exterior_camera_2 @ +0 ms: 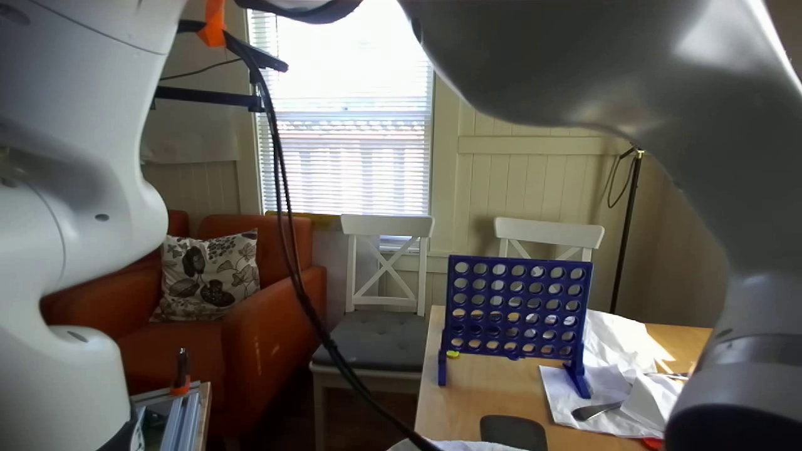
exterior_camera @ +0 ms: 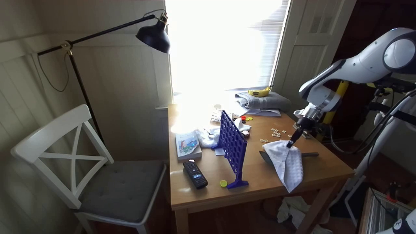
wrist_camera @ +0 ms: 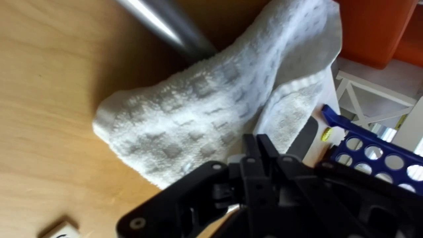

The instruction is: Move the white towel to the space in between the spatula and blue object

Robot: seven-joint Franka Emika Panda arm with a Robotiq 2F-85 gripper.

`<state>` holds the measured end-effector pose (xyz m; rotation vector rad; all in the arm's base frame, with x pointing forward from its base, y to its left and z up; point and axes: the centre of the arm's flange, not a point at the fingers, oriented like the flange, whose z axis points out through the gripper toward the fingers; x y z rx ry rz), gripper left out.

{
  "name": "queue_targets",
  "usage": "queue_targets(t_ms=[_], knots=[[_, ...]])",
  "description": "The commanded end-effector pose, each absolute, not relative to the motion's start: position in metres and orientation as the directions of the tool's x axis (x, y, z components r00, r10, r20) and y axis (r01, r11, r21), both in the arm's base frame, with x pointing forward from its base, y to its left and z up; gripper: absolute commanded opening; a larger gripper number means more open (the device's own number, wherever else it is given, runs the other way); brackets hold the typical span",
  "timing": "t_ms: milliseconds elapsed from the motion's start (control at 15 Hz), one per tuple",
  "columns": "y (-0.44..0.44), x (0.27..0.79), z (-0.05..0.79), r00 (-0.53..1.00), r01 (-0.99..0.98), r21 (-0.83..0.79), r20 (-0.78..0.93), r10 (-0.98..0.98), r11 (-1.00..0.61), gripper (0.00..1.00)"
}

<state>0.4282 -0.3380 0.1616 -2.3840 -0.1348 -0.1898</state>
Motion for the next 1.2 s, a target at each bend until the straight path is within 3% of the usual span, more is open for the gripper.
queue_targets(t_ms=[0,467,600,867,933,1133], knots=[[-0.284,0.407,0.177,0.945,0.327,-0.686,0.258,0.203,-0.650,0.01],[-0.167,0.382,0.210,0.778,0.628,-0.605,0.511,0.366,-0.490,0.01],[-0.186,0.400,0.194,0.801,0.599,-0.637,0.468,0.373,-0.486,0.06],[-0.168,0.397,0.206,0.779,0.627,-0.612,0.484,0.398,-0.482,0.06],[-0.168,0.396,0.206,0.780,0.626,-0.612,0.484,0.397,-0.484,0.01],[-0.147,0.415,0.222,0.753,0.645,-0.602,0.603,0.263,-0.470,0.01]])
